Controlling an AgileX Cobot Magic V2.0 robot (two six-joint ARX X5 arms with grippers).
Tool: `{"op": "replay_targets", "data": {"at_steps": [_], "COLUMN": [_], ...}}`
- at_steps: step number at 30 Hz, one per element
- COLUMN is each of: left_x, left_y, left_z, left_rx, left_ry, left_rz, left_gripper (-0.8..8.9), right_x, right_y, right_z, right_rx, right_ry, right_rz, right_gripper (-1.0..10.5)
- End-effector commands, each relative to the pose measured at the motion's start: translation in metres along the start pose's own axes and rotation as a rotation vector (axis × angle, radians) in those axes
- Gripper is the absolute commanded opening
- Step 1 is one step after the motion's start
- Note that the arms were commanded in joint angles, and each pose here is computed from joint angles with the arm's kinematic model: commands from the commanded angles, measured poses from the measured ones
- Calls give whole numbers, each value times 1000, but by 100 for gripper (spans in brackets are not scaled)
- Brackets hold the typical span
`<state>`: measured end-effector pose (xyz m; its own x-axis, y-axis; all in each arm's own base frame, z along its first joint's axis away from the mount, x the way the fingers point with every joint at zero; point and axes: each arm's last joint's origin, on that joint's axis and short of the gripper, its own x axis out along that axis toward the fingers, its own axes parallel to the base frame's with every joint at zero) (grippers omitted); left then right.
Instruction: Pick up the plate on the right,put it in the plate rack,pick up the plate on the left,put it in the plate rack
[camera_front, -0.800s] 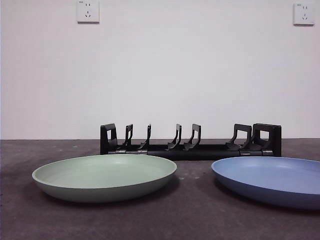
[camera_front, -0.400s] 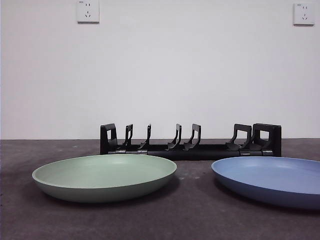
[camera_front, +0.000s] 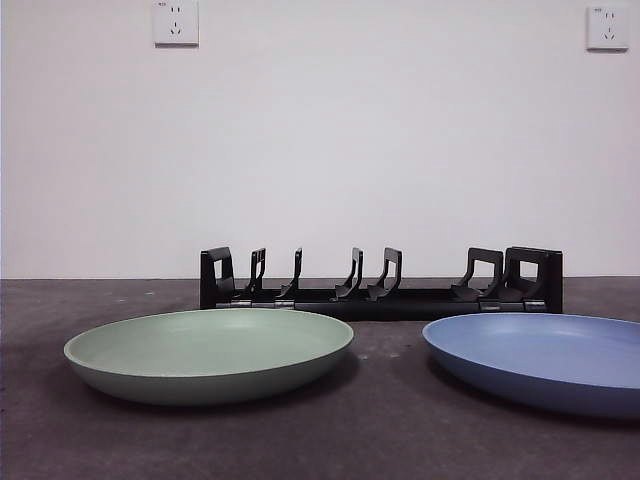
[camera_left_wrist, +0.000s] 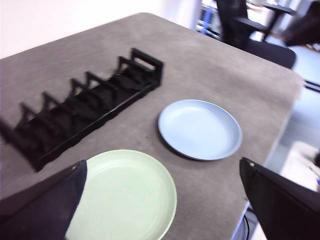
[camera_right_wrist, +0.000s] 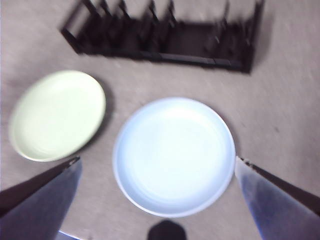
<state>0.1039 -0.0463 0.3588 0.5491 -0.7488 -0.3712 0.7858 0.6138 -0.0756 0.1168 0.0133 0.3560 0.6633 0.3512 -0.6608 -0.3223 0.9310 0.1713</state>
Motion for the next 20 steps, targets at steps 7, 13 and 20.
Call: {"op": "replay_targets", "data": {"at_steps": [7, 13, 20], "left_x": [11, 23, 45], "left_y": [-17, -27, -35], "left_z": [24, 41, 43], "left_rx": [235, 312, 365], "left_ry": [-18, 3, 93], "left_rz": [-180, -259, -266], "left_gripper": [728, 728, 728], "right_x": [65, 123, 174], "right_y": [-26, -49, -67], "right_z": [18, 21, 13], "right_rx": [92, 132, 159], "right_ry": [263, 444, 583], "right_rz": [-42, -92, -114], "right_gripper": [596, 595, 594]}}
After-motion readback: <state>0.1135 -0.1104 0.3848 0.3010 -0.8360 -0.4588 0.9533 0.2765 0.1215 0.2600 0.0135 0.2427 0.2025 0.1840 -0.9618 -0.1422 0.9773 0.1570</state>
